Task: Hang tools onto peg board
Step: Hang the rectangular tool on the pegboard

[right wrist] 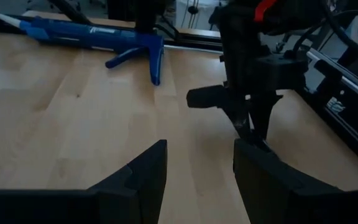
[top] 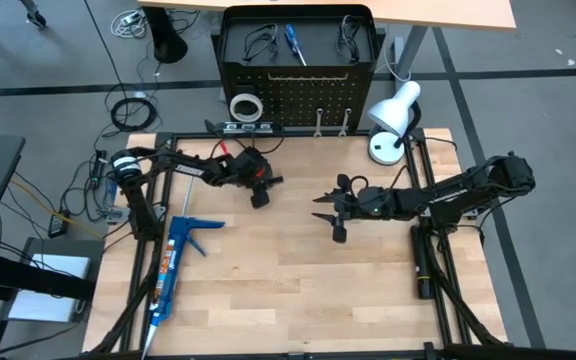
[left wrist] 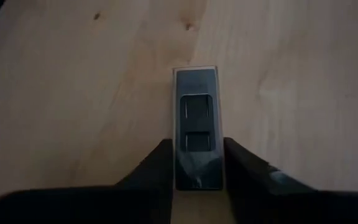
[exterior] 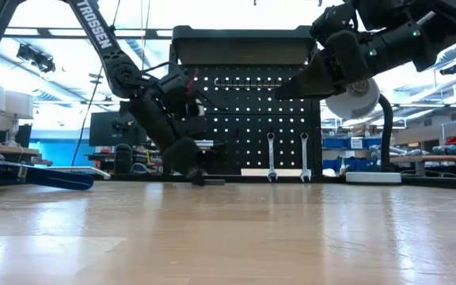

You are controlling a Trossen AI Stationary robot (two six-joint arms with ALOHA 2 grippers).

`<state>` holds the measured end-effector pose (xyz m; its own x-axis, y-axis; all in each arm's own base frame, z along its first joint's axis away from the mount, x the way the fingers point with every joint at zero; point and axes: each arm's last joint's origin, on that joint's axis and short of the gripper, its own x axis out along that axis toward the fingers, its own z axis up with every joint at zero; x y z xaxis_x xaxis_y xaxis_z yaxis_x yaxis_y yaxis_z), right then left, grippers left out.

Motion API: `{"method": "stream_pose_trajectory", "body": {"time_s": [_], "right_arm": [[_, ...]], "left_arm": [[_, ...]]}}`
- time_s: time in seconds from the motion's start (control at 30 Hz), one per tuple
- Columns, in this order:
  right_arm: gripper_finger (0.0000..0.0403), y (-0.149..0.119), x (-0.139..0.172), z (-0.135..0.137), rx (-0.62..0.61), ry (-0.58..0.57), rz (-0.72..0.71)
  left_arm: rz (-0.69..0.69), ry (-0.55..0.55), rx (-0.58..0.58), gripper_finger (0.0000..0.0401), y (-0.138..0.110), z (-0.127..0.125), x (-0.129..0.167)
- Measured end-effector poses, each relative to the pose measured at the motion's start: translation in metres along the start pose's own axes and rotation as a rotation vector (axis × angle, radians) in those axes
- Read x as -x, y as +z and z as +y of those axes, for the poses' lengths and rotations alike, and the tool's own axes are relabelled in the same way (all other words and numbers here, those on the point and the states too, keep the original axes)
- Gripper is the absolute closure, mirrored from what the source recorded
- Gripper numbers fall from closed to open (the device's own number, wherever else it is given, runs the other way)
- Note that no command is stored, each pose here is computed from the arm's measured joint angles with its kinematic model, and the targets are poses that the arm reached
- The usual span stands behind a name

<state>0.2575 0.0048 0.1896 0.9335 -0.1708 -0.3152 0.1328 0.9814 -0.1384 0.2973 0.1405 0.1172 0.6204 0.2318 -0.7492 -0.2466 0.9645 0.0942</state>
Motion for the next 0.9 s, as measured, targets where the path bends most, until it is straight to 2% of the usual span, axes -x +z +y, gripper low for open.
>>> {"method": "stream_pose_trajectory", "body": {"time_s": [0.1,0.23,0.4,0.53,0.67,0.8,0.9], "right_arm": [[0.0216,0.0,0.0,0.0,-0.016,-0.004,0.001],[0.0216,-0.001,0.0,-0.003,-0.088,-0.071,0.012],[0.0216,-0.002,0.002,-0.005,-0.115,-0.205,0.025],[0.0215,0.002,0.004,-0.006,-0.145,-0.237,0.038],[0.0215,0.019,0.0,-0.012,-0.184,-0.267,0.105],[0.0215,0.032,-0.003,-0.021,-0.252,-0.295,0.174],[0.0215,0.039,-0.002,-0.03,-0.343,-0.228,0.185]], "left_arm": [[-0.009,-0.01,-0.006,0.0312,0.001,-0.003,0.0],[-0.043,-0.01,-0.029,0.0312,0.007,-0.013,0.003],[-0.177,0.025,-0.084,0.0312,0.036,-0.027,0.026],[-0.242,0.094,-0.193,0.0312,0.055,-0.046,0.045],[-0.304,0.187,-0.334,0.0312,0.069,-0.061,0.058],[-0.307,0.196,-0.467,0.0312,0.072,-0.07,0.059],[-0.29,0.185,-0.515,0.0312,0.071,-0.075,0.059]]}}
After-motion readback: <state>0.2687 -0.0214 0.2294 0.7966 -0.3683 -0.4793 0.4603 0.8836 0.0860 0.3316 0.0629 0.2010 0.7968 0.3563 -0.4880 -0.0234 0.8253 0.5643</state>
